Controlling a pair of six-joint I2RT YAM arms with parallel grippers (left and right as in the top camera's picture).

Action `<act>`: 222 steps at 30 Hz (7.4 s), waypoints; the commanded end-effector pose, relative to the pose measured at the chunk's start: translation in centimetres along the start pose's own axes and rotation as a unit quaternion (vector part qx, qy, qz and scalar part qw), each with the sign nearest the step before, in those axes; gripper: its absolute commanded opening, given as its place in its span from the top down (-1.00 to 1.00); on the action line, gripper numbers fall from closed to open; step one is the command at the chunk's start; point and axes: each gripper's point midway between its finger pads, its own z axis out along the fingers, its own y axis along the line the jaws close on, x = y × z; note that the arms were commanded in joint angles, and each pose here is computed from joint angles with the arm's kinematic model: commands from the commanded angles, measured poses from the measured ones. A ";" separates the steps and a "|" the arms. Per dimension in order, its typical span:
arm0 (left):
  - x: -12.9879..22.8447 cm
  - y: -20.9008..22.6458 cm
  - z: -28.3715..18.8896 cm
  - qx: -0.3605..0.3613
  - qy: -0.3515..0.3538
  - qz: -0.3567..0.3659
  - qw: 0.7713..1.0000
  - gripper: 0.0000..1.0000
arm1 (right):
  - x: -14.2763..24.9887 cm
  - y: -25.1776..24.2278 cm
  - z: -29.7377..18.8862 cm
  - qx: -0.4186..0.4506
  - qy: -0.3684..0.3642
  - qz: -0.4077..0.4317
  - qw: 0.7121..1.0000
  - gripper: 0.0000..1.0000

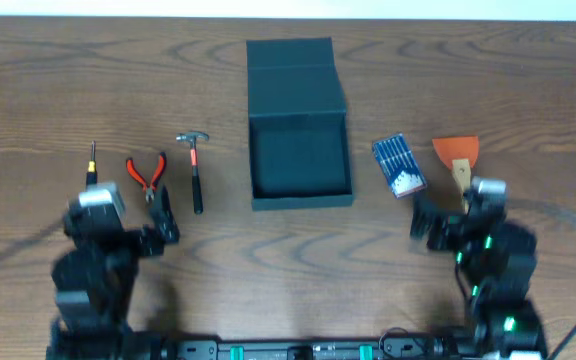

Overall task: Pack container
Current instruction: 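Reach the right gripper to the orange scraper and grasp its handle, then carry the scraper into the green box and open the right gripper, then move the right gripper to the blue screwdriver case and grasp it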

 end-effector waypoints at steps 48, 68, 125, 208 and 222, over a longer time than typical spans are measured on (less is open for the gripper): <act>-1.8 6.6 15.4 -0.098 0.276 0.003 0.956 -0.97 | 5.3 -15.0 13.8 0.133 0.449 -0.064 0.881 -0.61; -1.8 6.6 15.4 -0.098 0.276 0.003 0.956 -0.97 | 7.2 -13.7 16.2 0.122 0.457 -0.075 0.878 -0.49; -1.8 6.6 15.4 -0.098 0.276 0.003 0.956 -0.97 | 2.3 21.8 16.4 -0.390 0.195 -0.662 0.609 0.98; -1.8 6.6 15.4 -0.098 0.276 0.003 0.956 -0.97 | 3.7 -0.5 19.9 -0.054 0.481 -0.257 0.837 -0.99; -1.8 6.6 15.4 -0.098 0.276 0.003 0.956 -0.98 | 4.5 0.8 19.6 -0.045 0.491 -0.269 0.828 -0.99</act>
